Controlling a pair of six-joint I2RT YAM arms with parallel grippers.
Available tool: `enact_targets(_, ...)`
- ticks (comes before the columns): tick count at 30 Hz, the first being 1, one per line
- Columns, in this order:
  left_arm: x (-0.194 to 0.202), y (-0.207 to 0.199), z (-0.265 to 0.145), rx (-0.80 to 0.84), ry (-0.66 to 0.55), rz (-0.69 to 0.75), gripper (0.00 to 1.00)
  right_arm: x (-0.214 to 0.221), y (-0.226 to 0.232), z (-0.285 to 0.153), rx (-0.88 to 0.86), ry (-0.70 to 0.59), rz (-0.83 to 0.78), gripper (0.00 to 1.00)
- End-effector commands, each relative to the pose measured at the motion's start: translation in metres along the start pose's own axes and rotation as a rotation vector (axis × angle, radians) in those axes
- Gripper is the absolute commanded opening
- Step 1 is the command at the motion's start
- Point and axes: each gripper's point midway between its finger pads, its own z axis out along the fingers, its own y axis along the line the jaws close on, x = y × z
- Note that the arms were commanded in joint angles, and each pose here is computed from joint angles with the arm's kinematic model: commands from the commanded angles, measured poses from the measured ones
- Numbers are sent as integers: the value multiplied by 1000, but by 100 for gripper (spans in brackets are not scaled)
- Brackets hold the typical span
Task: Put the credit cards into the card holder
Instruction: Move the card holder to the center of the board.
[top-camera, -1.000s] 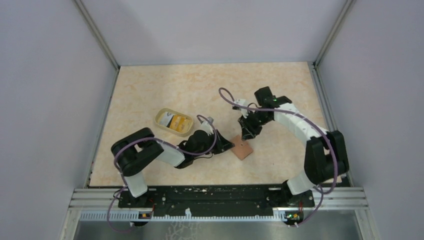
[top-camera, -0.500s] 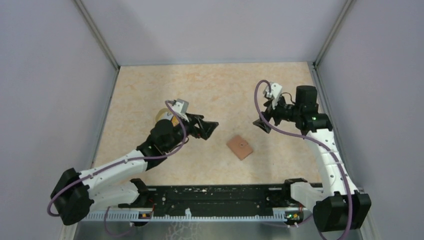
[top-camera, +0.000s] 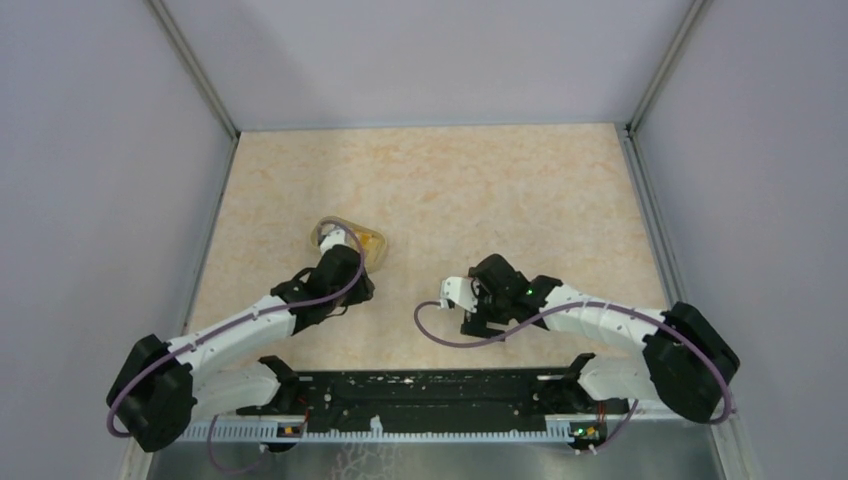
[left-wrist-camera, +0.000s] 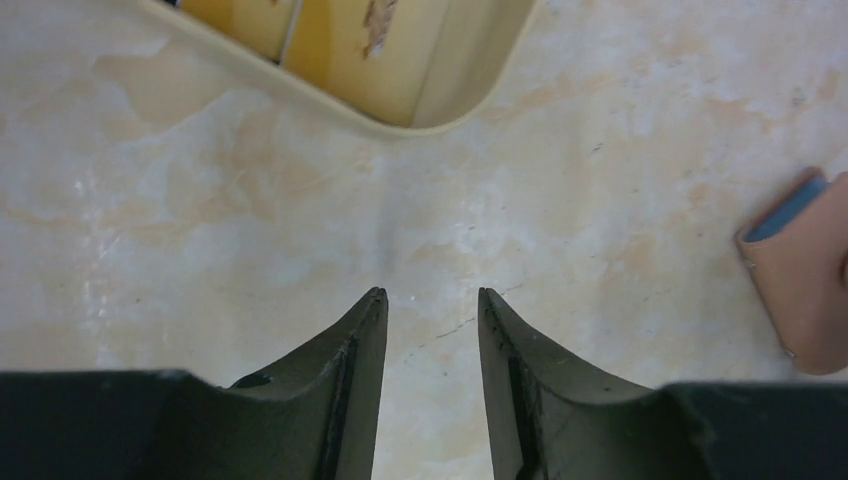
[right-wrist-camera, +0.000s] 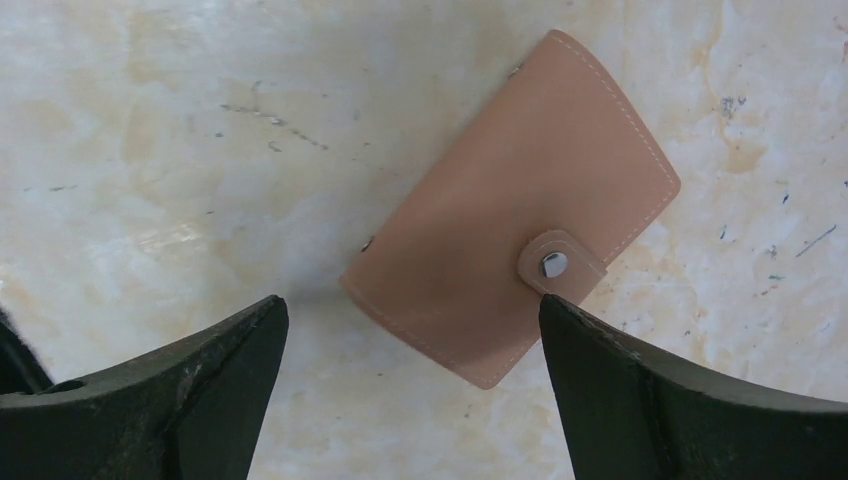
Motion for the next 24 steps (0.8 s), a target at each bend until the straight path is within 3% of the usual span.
enact_targets(1,1,29,0,-150,-4,-203,43,-22,-37,3,164,-18,70,94)
enact_targets(10,-18,56,46,-158,100,-454,42,-33,-50,17,187,-5,142,87)
enact_targets(14,-27,59,70,-169,156,-512,39,-33,-64,27,195,36,180,74)
enact_targets(19,-53,60,105,-169,156,-507,35,-15,-111,26,282,59,252,56)
enact_targets(24,-85,49,148,-147,221,-483,30,2,-178,21,397,55,328,50)
